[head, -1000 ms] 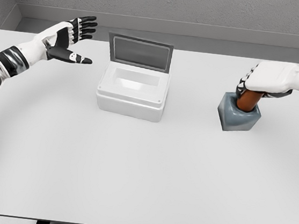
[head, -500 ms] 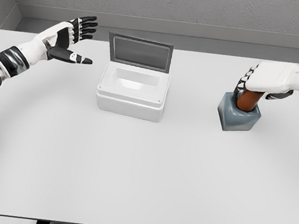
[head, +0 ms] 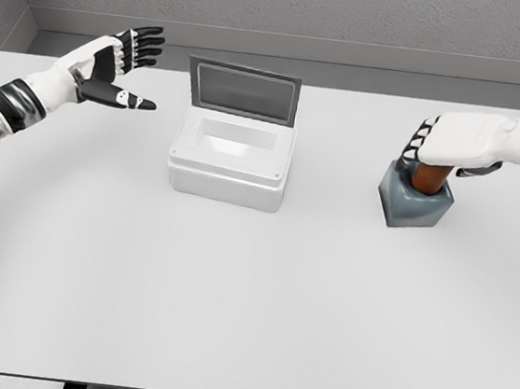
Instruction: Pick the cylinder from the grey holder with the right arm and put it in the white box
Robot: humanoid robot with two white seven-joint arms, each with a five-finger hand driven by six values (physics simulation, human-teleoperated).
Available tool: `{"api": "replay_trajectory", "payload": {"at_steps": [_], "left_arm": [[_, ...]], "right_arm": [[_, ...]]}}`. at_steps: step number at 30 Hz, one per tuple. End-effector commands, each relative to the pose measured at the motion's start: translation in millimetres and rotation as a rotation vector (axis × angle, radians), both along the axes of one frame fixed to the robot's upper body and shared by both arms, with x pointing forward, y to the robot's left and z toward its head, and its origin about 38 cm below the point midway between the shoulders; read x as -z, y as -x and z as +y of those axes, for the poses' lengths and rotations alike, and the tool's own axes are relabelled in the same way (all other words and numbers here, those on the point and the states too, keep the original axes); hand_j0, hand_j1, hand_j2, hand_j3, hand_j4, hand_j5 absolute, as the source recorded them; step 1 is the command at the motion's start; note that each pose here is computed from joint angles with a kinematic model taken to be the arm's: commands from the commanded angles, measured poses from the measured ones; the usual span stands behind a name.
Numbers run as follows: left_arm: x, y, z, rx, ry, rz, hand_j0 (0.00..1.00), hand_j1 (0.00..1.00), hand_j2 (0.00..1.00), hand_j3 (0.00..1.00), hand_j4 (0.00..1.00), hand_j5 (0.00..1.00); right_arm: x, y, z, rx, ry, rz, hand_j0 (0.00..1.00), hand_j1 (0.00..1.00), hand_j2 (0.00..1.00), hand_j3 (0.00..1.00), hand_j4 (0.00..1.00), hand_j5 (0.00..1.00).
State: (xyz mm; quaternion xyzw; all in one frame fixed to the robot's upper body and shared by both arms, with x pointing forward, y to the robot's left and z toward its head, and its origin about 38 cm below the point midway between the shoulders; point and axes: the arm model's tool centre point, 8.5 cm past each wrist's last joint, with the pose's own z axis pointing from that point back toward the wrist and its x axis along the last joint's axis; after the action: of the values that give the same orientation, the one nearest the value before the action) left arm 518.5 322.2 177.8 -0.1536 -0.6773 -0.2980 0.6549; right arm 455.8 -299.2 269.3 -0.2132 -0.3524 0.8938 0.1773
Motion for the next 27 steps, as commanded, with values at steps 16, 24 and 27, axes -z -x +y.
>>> {"api": "replay_trajectory", "payload": {"at_steps": [16, 24, 27], "left_arm": [[-2.1, 1.0, 5, -0.006, -0.002, -0.003, 1.00, 1.00, 1.00, 1.00, 1.00, 1.00], [-2.0, 1.1, 3, -0.001, -0.003, -0.003, 1.00, 1.00, 1.00, 1.00, 1.00, 1.00], [-2.6, 0.7, 4, -0.003, -0.002, -0.003, 1.00, 1.00, 1.00, 1.00, 1.00, 1.00]], "right_arm": [[-5.8, -0.5, -4, 0.009, 0.001, -0.016, 0.52, 0.52, 0.52, 0.52, 0.52, 0.52], [-22.5, 7.9, -6, -0.009, 0.002, -0.052, 0.52, 0.52, 0.52, 0.52, 0.52, 0.52], [-24.1, 8.8, -2, -0.020, -0.001, -0.056, 0.52, 0.52, 0.52, 0.52, 0.52, 0.52]]}}
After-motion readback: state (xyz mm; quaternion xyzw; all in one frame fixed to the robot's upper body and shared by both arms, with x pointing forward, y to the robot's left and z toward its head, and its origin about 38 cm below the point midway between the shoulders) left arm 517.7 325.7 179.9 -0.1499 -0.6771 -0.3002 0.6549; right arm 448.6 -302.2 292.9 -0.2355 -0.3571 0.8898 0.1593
